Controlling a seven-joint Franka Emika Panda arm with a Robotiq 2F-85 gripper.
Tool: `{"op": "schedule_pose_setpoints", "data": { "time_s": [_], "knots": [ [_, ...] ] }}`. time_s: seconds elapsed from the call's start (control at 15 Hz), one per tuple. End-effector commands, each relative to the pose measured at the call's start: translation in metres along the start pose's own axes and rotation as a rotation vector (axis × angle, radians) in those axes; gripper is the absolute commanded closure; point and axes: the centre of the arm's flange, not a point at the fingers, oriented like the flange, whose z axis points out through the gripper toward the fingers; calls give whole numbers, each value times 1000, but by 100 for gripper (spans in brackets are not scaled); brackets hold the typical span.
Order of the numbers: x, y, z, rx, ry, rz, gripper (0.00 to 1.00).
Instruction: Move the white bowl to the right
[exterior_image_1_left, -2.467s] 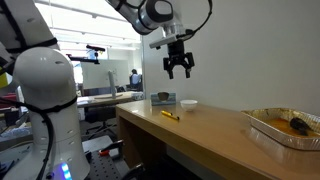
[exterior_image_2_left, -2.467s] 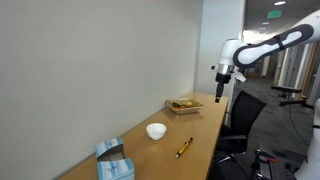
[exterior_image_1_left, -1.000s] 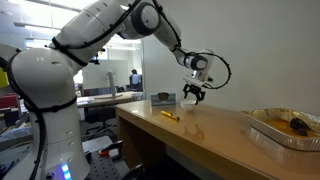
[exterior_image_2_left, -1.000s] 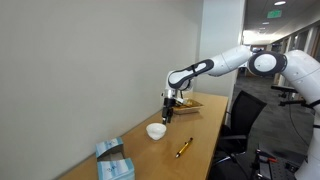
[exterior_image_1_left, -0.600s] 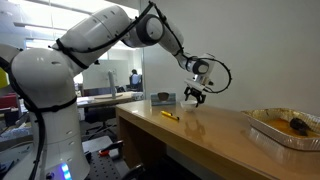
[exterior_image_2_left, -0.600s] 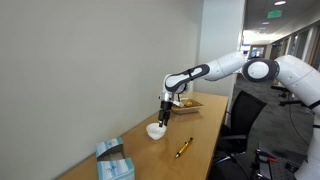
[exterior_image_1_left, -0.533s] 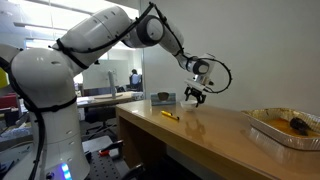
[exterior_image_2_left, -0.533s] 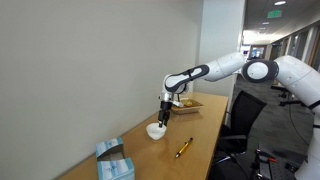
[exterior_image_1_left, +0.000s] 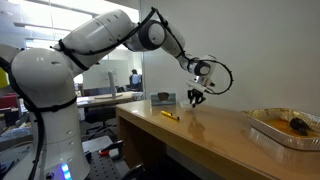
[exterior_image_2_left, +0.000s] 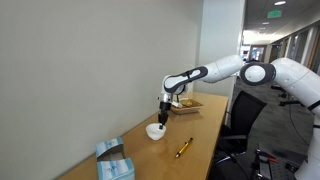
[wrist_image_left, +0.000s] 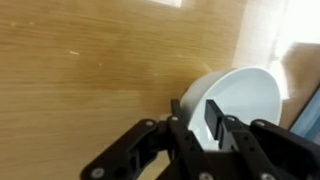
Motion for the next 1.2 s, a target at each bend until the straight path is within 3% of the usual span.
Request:
{"op": "schedule_pose_setpoints", "data": {
  "time_s": [0.0,0.4,0.6,0.8,0.93,1.13],
  "knots": [
    [6,-1,-1,-7,-18,9,99],
    [-5,-2,-26,-80,-15,-28,99],
    [-24,6,-57,-211,-14,-38,99],
    [-47,29,-79,-275,-30,-22,99],
    [-69,50,-88,-287,-35,-7,99],
    [-101,87,-95,-243,-58,29,99]
  ]
}}
